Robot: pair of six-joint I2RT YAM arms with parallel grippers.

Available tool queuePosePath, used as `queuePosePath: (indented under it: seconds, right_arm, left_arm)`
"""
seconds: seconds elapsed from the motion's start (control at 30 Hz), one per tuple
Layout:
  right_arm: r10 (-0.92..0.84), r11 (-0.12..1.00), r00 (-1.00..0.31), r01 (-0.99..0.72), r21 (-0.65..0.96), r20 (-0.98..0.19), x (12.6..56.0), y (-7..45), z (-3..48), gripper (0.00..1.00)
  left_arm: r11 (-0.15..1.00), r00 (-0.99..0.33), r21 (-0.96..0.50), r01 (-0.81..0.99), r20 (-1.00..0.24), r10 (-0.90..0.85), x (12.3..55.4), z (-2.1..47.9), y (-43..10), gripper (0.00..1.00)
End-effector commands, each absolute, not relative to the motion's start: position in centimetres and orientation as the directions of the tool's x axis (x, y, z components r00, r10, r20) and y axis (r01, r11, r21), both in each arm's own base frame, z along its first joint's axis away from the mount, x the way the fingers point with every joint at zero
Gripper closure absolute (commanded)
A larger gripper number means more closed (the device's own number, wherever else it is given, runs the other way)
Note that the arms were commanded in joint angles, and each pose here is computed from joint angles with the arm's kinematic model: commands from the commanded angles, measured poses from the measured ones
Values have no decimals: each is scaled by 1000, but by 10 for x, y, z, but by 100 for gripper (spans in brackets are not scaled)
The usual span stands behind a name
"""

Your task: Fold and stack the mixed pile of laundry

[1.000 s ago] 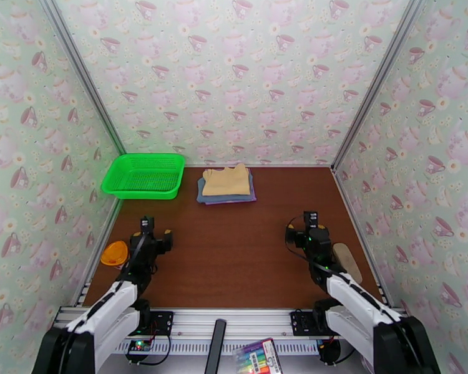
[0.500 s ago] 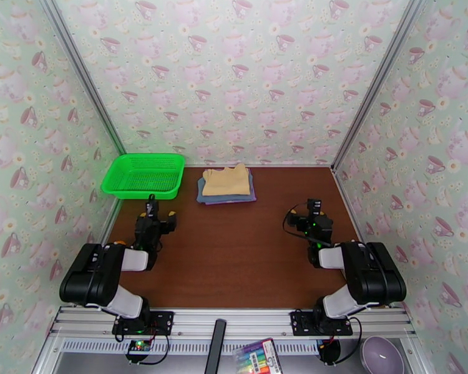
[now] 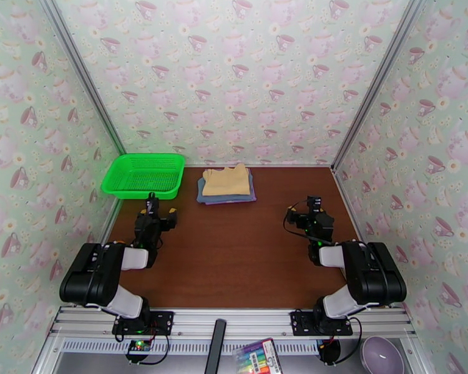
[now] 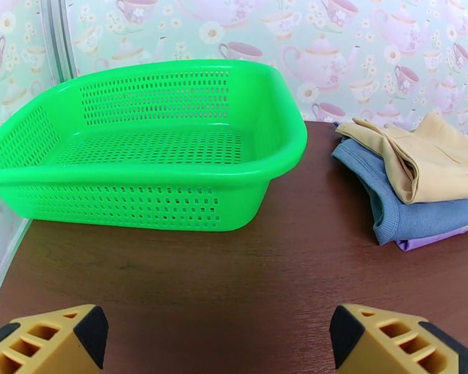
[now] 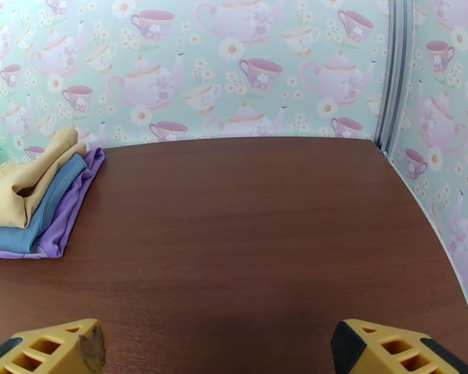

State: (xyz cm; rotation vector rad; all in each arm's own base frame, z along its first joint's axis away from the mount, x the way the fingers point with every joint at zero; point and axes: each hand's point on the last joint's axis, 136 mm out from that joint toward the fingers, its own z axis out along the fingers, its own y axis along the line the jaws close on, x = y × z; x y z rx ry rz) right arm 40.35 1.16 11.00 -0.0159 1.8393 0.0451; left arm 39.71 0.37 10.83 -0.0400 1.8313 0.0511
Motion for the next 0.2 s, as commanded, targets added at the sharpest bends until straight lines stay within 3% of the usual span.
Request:
queuePosePath:
  seconds: [0.0, 0.17]
  right_arm:
    - [14, 1000, -266, -3, 16, -964, 408, 9, 115, 0]
    - [15, 1000, -258, -1, 16, -966, 407, 9, 116, 0]
  left_arm:
    - [999, -246, 22, -36, -969, 12, 400, 111, 1, 0]
    - [999, -245, 22, -36, -970, 13, 400, 112, 1, 0]
